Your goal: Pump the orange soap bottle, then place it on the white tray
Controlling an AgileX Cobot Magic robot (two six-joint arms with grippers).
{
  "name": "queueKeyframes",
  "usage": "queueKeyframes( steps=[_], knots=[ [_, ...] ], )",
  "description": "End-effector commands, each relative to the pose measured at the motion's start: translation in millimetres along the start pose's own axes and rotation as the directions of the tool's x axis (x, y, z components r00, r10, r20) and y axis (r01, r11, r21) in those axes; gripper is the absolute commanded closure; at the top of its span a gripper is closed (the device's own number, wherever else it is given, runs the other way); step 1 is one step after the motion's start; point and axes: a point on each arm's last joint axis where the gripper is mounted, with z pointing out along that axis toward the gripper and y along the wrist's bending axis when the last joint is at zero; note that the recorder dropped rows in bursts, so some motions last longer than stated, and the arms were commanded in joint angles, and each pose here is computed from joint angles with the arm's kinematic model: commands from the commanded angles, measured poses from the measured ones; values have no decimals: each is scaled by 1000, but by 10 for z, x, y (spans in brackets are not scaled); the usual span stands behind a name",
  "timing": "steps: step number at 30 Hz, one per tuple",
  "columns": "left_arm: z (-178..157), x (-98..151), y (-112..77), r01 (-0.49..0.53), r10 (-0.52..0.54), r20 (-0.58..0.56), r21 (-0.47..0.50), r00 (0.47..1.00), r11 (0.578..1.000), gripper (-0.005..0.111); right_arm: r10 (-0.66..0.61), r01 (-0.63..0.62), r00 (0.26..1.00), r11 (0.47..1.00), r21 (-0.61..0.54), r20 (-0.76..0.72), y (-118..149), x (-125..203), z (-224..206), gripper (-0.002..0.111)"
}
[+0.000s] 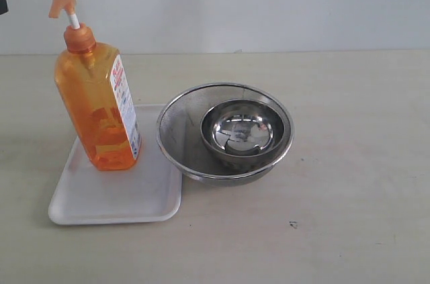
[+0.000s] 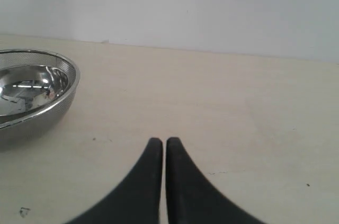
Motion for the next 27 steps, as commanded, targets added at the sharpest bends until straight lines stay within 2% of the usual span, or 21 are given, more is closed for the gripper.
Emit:
queueKeyframes(
  steps=[1, 11, 23, 27],
  knots=[
    [-18, -26, -2, 2, -2, 8, -4, 1000, 1000, 102, 2, -2, 1000, 1000, -2, -21, 4, 21, -4, 108],
    [-18, -26, -4, 2, -2, 8, -2, 1000, 1000, 102, 87, -87, 994, 996, 3, -59, 5, 56, -5, 108],
    [-18, -26, -2, 2, -2, 8, -4, 1000, 1000, 102, 79, -79, 994, 997, 4, -74, 4, 70, -6, 108],
    [-18, -26, -4, 2, -2, 8, -2, 1000, 1000, 102, 79, -76, 994, 996, 45, -74, -19, 72, -7, 108]
  ],
)
